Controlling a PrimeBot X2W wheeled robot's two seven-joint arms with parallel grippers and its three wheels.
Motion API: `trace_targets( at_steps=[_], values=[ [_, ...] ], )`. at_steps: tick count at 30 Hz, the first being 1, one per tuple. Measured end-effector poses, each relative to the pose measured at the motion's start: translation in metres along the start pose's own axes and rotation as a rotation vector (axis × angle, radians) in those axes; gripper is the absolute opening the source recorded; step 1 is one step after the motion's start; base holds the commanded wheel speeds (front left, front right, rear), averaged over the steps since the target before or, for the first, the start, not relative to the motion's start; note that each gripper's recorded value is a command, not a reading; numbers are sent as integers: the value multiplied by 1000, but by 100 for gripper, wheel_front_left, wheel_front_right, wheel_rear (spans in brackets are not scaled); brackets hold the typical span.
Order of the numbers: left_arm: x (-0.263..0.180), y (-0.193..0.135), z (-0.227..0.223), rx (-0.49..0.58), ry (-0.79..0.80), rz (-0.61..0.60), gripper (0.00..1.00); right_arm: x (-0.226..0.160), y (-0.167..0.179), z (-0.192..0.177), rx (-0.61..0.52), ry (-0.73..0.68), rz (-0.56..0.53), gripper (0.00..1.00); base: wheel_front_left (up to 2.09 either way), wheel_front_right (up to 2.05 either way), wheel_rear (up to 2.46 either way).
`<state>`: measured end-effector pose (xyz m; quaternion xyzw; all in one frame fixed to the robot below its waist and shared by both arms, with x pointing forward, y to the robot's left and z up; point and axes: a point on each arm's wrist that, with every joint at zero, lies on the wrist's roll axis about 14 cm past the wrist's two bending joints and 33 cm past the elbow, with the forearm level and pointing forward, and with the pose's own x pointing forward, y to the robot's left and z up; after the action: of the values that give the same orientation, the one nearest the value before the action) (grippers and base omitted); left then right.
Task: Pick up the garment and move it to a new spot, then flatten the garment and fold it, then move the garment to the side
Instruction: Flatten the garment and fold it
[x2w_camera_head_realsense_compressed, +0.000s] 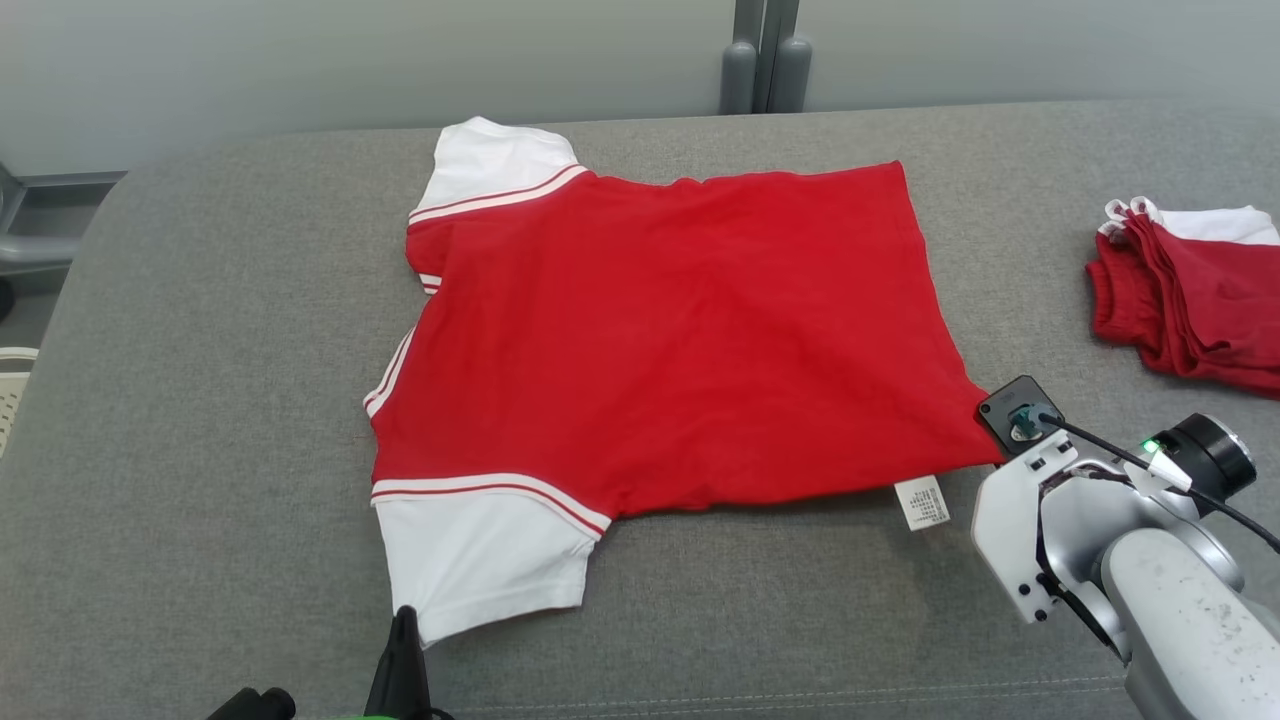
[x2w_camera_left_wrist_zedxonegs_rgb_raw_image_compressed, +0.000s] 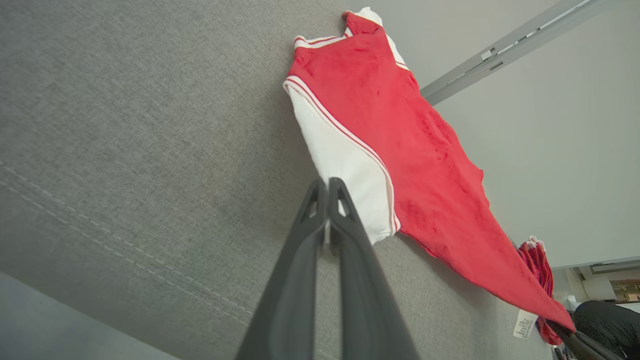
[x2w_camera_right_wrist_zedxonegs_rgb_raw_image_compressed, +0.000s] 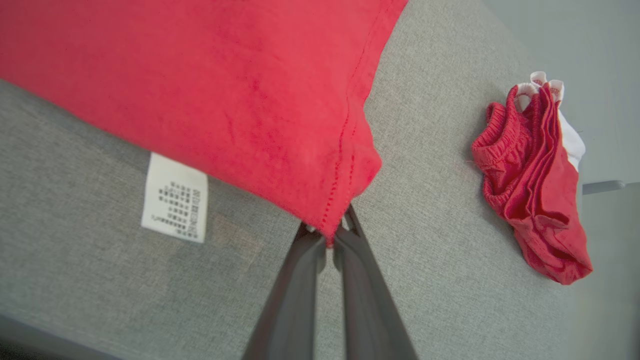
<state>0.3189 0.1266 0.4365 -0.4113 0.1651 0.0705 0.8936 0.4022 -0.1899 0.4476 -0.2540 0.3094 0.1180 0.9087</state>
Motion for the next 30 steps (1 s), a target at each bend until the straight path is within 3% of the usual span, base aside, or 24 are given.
trace_targets(
  at_steps=[11,15,23,30],
  values=[
    [-34,12,2,33,44,54,0,-4,23,-26,1,88,66,0,0,0,0],
    [-33,2,10,37,31,20,0,-6,24,-17,25,50,76,0,0,0,0],
    [22,-64,43,122,-49,-188,0,6,12,19,61,-53,50,0,0,0,0],
    [79,-95,56,179,-84,-233,0,32,18,23,113,-24,74,0,0,0,0]
  ],
)
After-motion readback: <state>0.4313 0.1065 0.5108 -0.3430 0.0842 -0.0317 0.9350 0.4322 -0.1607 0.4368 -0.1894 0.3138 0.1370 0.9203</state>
